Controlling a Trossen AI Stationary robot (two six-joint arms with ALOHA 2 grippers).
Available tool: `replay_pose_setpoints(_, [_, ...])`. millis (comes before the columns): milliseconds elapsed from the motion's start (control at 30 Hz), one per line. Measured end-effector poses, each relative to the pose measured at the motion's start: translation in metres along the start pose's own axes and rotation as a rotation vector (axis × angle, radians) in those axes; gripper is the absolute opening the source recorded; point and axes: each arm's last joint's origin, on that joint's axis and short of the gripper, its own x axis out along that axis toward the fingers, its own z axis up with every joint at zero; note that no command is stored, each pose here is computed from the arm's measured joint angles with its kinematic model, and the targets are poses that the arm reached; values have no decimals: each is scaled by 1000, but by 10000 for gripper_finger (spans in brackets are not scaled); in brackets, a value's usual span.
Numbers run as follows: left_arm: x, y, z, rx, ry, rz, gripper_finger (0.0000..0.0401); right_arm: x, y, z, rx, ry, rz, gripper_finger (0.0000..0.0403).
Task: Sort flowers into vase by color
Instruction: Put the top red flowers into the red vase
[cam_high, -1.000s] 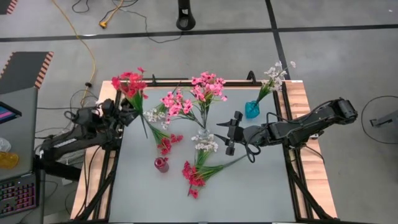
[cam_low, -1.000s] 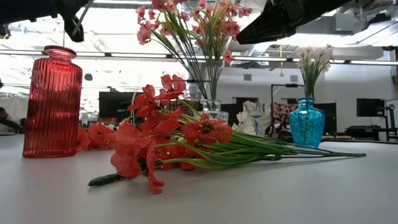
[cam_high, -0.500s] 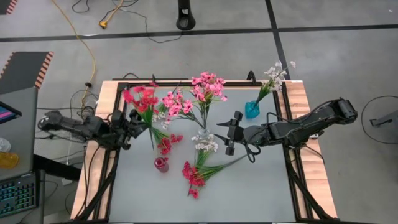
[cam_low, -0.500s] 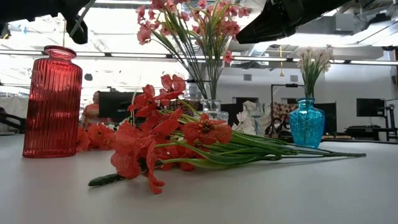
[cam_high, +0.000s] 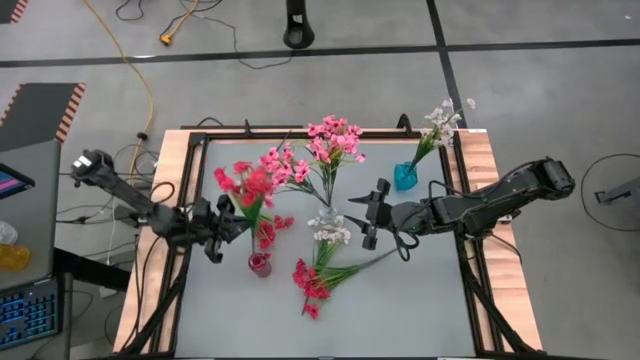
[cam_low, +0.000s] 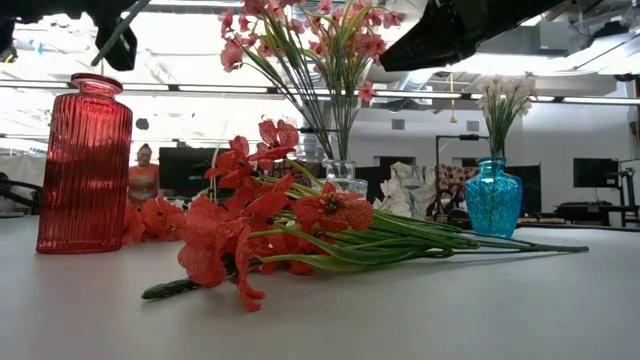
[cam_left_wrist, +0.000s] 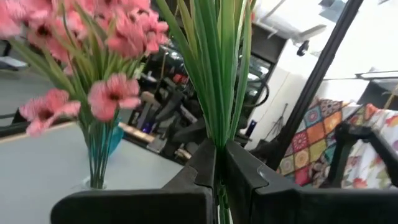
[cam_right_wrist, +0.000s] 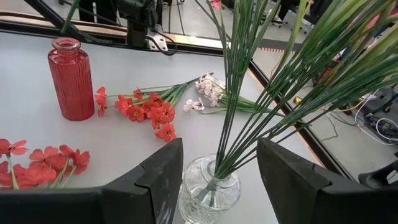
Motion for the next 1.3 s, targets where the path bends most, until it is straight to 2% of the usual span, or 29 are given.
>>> replay_pose_setpoints(133, [1,-6,-8,43,-1,33,0,0,0,0,-2,3,0,233])
replay_pose_setpoints(467, [2,-12,-19,125,34,18,0,0,0,0,0,4,1,233])
replay_pose_setpoints(833, [1,-14,-30,206,136,-93,0,0,0,0,0,3,2,233])
replay_pose_setpoints(1133, [-1,-10,-40,294,231,-82,0,0,0,0,-2,3,2,233])
replay_pose_setpoints(1300, [-1,-10,-41,296,236,-81,0,0,0,0,-2,3,2,233])
